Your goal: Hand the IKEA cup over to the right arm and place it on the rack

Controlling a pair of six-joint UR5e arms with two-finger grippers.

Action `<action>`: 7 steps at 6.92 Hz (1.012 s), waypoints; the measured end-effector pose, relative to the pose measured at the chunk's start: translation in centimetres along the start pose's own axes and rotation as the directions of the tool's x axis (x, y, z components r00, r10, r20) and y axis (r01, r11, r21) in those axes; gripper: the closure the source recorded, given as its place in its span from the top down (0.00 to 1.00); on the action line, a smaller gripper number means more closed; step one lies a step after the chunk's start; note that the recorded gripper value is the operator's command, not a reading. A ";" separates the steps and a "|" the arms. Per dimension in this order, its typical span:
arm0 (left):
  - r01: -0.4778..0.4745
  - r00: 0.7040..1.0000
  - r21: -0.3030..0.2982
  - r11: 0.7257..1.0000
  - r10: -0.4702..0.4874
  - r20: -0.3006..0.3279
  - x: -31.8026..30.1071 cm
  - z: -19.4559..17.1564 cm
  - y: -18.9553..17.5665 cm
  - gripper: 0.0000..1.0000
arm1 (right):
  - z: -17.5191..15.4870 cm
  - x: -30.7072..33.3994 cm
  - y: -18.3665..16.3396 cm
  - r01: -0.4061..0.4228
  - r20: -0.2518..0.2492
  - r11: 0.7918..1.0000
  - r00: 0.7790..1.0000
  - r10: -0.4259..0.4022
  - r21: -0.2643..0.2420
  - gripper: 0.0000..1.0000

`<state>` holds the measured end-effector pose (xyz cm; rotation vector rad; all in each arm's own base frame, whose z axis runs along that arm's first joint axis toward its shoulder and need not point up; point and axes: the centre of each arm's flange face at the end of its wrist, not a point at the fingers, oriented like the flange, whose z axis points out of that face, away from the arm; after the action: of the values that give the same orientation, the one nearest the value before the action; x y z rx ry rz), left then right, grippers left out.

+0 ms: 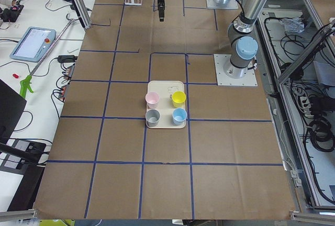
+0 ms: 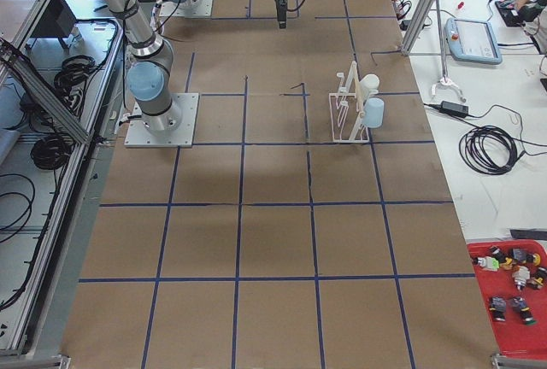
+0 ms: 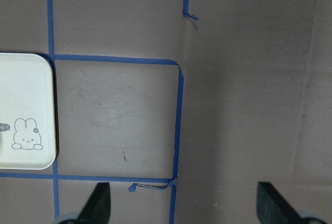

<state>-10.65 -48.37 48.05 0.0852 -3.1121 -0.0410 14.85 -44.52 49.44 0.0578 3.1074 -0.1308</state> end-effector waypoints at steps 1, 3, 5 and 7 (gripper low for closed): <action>0.000 1.000 0.000 1.000 0.000 0.000 0.0 0.0 0.0 1.00 | 0.1 0.0 0.0 -0.001 0.000 1.000 1.000 0.001 -0.001 1.00; 0.000 1.000 0.000 1.000 0.000 0.000 0.0 0.0 0.0 1.00 | 0.0 0.0 0.0 -0.004 -0.001 1.000 1.000 0.004 0.000 1.00; 0.000 1.000 0.000 1.000 0.000 0.000 0.0 0.0 0.0 1.00 | 0.0 0.0 0.0 -0.005 -0.001 1.000 1.000 0.005 -0.001 1.00; 0.000 1.000 0.000 1.000 0.000 0.000 0.0 0.0 0.0 1.00 | 0.1 0.0 -0.1 -0.006 -0.002 1.000 1.000 0.006 -0.003 1.00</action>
<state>-10.65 -48.37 48.05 0.0855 -3.1121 -0.0411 14.83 -44.61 49.31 0.0679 3.1095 -0.1267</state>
